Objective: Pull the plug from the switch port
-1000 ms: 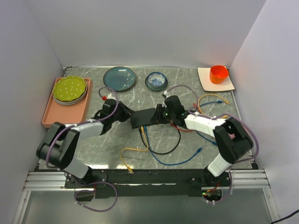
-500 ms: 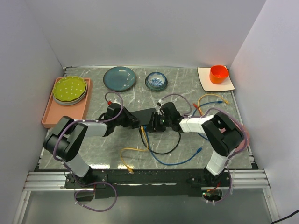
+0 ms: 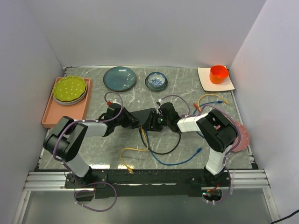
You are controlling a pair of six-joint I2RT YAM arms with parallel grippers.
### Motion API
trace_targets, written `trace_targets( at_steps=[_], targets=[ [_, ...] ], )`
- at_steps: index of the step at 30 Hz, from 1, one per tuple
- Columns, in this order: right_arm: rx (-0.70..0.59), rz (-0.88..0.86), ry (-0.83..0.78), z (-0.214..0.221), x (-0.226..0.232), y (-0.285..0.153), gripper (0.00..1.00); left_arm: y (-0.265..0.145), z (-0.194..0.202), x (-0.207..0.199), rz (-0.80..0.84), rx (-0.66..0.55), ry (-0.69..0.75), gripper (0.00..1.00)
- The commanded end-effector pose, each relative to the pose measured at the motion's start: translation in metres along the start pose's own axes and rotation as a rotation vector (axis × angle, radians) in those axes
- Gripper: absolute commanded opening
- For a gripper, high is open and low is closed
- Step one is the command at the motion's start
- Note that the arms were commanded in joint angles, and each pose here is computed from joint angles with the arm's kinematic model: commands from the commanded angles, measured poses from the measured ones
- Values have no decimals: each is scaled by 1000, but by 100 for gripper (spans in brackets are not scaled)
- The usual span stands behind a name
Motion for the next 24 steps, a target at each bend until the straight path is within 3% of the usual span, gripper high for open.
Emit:
trace_targets(
  at_steps=[1,13,24],
  targets=[
    [-42,-28,57,-7,-4,6,51,2,3,7,-31,5,-4,17],
    [-47,-124,211,-10,-18,3,47,2,4,7,-30,6,-7,17],
    [-30,-143,260,-12,-29,5,38,5,5,7,-28,11,-17,17]
  ],
)
Point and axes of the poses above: each gripper's point midway between its finger pads, its own y axis out along the fingers, its own x axis along the line the jaws close on, z = x × y, the point moved 1 cm from there along -y, back along the fingers, and after that the axes turned 11 degrees about y, right-handed, at the moved point
